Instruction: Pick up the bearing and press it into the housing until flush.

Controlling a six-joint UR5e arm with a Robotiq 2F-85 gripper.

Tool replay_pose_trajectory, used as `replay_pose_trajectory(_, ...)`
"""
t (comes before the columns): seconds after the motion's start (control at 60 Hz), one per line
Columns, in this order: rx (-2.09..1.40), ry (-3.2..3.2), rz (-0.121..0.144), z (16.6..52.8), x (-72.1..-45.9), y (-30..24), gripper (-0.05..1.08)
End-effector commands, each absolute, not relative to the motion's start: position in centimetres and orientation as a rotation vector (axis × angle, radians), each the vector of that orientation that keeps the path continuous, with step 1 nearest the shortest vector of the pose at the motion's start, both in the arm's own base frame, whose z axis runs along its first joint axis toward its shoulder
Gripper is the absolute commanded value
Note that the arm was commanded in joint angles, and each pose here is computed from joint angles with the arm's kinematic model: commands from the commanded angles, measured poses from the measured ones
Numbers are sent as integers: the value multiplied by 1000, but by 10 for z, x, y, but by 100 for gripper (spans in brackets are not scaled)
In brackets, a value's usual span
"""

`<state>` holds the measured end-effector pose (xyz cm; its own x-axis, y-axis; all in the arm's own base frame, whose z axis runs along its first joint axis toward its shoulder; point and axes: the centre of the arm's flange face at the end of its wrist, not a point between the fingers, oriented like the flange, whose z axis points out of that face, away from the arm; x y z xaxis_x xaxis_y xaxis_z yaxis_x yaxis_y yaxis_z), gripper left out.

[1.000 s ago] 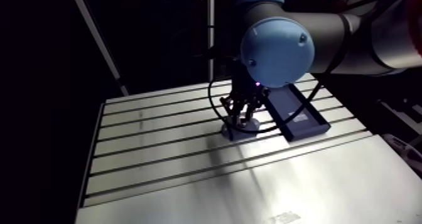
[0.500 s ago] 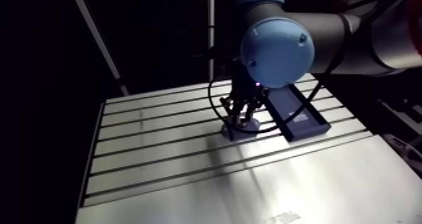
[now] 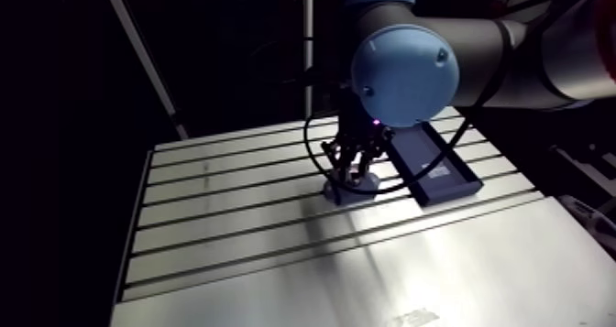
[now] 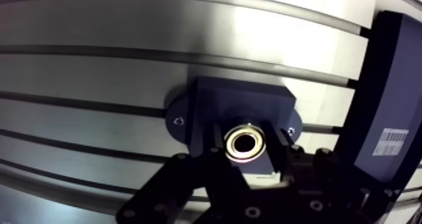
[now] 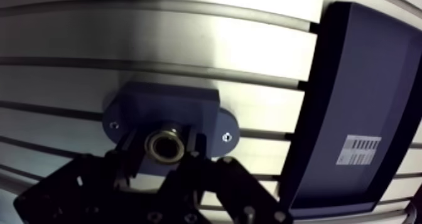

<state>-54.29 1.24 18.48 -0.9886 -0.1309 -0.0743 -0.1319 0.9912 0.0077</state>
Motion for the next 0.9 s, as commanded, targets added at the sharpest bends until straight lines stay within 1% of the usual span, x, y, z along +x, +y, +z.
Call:
replay_pose_trajectory(0.017,-203,3057,18,183,-544,13,63)
replay_pose_trajectory(0.367,-205,3053,13,181,-542,10,63)
replay_pose_trajectory(0.833,-200,3051,17,181,-541,10,63)
replay_pose_trajectory(0.85,-198,3052,18,181,-541,10,60)
replay_pose_trajectory(0.867,-198,3052,18,181,-541,10,60)
replay_pose_trajectory(0.883,-194,3052,20,181,-541,11,48)
replay_pose_trajectory(0.9,-194,3052,20,181,-541,11,48)
